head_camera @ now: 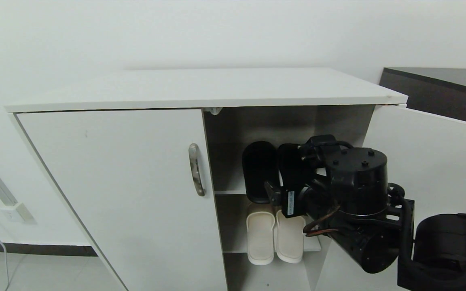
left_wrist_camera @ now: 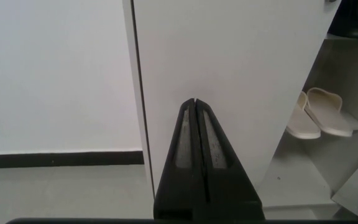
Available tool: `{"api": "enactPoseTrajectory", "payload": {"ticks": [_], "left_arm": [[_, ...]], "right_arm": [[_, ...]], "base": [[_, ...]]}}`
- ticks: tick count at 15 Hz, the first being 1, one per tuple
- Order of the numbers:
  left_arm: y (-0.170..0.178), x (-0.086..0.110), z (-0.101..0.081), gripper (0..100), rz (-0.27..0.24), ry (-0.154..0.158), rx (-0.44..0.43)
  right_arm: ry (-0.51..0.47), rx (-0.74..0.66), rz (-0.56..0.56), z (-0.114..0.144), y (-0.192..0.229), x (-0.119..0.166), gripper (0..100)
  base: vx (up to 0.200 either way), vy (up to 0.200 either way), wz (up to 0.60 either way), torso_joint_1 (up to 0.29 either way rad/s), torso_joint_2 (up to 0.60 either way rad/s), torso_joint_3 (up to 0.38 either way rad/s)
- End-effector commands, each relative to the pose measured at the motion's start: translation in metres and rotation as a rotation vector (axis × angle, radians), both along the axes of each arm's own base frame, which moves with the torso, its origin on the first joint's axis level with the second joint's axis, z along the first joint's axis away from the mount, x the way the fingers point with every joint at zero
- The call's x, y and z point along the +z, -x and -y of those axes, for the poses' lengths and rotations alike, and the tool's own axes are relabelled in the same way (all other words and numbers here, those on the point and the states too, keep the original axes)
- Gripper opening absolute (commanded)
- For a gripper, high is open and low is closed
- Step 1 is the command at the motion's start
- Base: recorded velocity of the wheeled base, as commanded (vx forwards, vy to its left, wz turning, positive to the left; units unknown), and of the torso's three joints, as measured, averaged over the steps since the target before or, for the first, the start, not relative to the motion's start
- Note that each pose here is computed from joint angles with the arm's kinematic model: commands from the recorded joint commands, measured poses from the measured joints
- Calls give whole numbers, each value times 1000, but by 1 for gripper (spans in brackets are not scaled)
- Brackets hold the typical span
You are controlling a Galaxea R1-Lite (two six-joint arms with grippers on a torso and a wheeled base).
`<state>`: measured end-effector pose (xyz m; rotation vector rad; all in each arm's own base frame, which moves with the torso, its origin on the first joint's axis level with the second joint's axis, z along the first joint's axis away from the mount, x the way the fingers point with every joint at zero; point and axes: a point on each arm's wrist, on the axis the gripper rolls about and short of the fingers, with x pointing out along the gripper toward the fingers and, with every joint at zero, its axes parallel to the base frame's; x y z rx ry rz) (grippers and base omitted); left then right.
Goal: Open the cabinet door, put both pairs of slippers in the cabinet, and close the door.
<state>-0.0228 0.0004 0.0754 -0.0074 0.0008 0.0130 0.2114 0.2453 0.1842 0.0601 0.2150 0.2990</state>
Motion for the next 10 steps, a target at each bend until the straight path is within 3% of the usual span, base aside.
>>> {"api": "enactPoseTrajectory", "payload": {"ticks": [1, 8, 9, 10], "left_arm": [[0, 0, 0, 0, 1, 0, 1], [0, 0, 0, 0, -2, 2, 1], [0, 0, 0, 0, -1, 2, 1], [0, 0, 0, 0, -1, 2, 1]], "right_arm": [[-4, 1, 5, 5, 4, 3, 100], [38, 0, -31, -1, 0, -16, 100], [37, 4, -35, -1, 0, -16, 0], [40, 4, -36, -1, 0, -18, 0]], "base": [[-200, 0, 0, -7, 7, 2], [-200, 0, 0, 1, 2, 3], [-200, 0, 0, -2, 7, 2], [-200, 0, 0, 2, 2, 2]]}}
